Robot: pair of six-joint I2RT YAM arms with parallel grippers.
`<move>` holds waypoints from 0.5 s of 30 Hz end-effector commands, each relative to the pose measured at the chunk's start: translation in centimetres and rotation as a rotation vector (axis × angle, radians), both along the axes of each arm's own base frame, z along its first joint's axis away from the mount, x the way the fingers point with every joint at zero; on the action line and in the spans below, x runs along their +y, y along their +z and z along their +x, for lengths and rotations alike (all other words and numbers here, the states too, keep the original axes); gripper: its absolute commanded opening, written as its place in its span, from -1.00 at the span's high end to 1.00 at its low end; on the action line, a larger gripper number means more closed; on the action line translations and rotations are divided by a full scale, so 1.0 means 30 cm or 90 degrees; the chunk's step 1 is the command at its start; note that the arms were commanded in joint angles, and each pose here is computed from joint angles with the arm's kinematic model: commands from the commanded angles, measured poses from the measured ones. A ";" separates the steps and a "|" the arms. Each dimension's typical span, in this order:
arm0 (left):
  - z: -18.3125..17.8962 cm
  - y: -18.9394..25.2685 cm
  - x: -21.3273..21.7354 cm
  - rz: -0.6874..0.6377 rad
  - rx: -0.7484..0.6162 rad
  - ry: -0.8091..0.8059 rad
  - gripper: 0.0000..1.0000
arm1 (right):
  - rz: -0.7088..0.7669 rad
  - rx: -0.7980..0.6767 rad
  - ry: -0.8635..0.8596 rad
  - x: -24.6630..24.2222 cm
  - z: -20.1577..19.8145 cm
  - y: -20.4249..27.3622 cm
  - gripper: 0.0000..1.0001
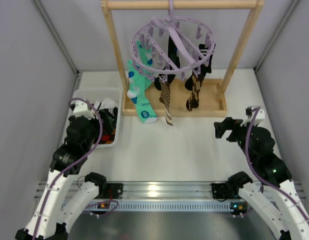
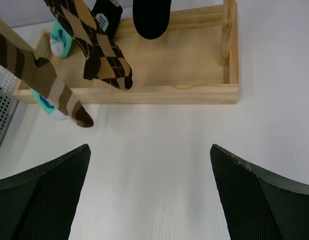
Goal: Remove the socks clipped to the hanger
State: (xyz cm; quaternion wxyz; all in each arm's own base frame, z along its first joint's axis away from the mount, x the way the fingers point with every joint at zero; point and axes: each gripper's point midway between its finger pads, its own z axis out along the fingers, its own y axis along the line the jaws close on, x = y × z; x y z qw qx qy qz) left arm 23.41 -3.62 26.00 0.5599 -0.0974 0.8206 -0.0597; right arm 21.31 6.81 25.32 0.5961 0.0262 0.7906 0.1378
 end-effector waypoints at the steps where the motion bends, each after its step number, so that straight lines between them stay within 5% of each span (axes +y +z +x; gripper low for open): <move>1: 0.003 0.003 -0.001 -0.012 -0.006 0.008 -0.97 | 0.055 -0.056 -0.029 0.000 0.029 0.070 -0.99; 5: 0.002 0.002 0.011 -0.018 -0.009 0.026 -0.97 | 0.099 -0.114 -0.094 -0.058 0.027 0.100 -0.99; 15: -0.022 0.040 0.050 -0.031 -0.045 0.063 -0.97 | 0.155 -0.094 0.339 0.383 0.042 0.037 -0.99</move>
